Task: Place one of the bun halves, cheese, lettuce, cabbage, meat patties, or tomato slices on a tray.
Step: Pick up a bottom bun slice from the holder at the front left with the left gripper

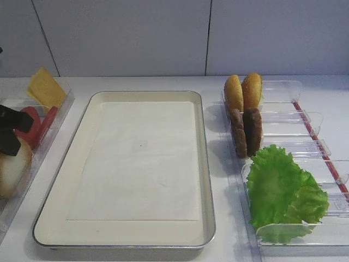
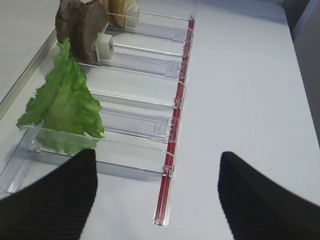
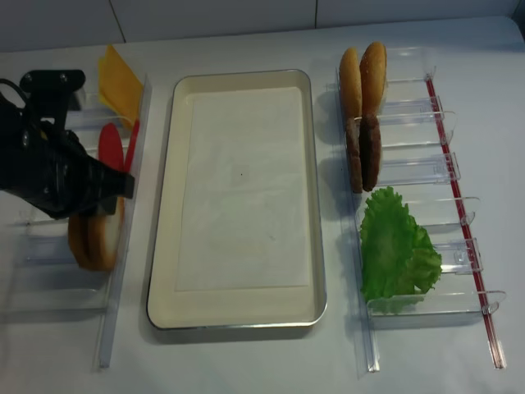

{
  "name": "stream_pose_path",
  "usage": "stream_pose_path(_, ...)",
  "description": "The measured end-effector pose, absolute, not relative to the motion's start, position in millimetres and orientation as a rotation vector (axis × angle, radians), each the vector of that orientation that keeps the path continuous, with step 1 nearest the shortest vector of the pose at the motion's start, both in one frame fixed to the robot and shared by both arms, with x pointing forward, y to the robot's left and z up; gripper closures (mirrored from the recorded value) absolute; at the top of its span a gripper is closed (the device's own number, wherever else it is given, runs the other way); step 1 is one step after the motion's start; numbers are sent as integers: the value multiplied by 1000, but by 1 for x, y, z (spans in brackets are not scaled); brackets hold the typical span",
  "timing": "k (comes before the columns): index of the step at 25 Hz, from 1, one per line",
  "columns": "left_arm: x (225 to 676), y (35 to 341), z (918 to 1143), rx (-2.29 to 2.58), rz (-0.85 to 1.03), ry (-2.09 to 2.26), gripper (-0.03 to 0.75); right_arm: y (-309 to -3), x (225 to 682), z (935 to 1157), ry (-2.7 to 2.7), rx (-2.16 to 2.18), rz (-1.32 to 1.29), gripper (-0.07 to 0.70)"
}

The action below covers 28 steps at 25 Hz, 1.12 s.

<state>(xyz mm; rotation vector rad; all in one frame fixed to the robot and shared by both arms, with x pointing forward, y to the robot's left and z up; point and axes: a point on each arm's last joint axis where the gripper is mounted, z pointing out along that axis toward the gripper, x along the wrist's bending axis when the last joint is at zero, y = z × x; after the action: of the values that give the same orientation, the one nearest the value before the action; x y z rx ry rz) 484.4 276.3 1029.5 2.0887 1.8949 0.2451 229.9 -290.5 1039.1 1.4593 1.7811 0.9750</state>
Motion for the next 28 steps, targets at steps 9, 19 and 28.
stream_pose_path(9, 477, 277, 1044, 2055, 299, 1867, 562, -291, 230, 1039, 1781, 1459, 975, 113)
stream_pose_path(19, 442, 275, 1091, 1898, 377, 1783, 566, -290, 230, 1039, 1781, 1459, 976, 113)
stream_pose_path(28, 428, 253, 1092, 1788, 124, 1644, 568, -290, 230, 1039, 1781, 1459, 976, 113)
